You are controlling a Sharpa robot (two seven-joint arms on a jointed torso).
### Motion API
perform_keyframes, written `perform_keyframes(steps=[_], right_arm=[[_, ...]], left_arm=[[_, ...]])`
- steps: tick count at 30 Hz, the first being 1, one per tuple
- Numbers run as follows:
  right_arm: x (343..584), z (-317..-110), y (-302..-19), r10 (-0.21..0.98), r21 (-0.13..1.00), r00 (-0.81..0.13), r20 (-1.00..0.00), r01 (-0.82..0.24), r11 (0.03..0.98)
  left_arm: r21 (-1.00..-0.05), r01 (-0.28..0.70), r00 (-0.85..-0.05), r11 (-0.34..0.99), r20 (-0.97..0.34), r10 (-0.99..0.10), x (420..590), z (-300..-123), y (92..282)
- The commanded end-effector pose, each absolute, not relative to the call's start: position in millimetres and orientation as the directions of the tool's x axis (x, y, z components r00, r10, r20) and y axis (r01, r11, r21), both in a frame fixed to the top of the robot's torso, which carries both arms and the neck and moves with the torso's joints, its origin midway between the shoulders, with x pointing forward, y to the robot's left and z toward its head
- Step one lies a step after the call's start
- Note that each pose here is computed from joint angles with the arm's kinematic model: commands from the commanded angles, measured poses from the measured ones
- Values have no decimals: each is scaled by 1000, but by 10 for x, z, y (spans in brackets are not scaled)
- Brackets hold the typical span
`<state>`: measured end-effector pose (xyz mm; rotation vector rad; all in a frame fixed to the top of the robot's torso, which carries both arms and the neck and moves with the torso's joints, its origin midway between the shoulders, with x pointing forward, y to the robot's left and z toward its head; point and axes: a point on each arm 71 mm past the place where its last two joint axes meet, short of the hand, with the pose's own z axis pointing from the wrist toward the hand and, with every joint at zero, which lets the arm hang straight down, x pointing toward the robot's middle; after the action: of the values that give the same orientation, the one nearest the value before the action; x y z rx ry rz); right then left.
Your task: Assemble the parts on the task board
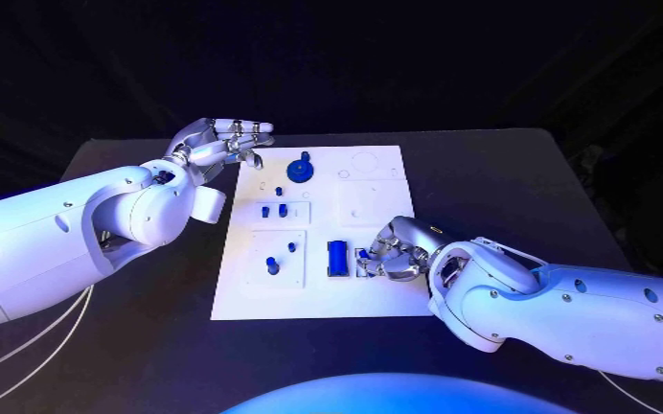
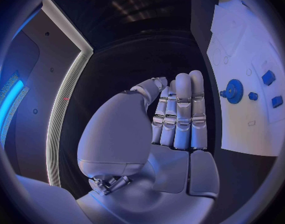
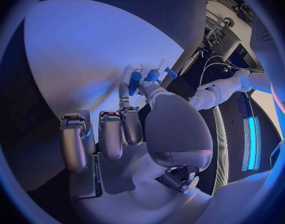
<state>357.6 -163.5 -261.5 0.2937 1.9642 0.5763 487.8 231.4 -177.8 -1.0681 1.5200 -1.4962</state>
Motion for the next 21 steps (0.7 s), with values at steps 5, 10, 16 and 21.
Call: perform_keyframes(steps=[5, 10, 16, 21], right_arm=[[3591, -2660, -1585, 439, 515, -480, -760, -33, 856], [3609, -2677, -1568, 432, 510, -484, -761, -35, 860], [3619, -2688, -1563, 425, 504, -487, -763, -37, 863], [3617, -2682, -1549, 423, 505, -485, -765, -44, 862]], left_arm=[[-997, -62, -399, -36, 58, -915, 4868, -1767, 2286], [-997, -63, -399, -36, 58, -915, 4866, -1767, 2289], [-997, -64, -399, -35, 58, -915, 4864, -1768, 2295], [-997, -66, -399, -35, 58, -915, 4863, -1769, 2296]])
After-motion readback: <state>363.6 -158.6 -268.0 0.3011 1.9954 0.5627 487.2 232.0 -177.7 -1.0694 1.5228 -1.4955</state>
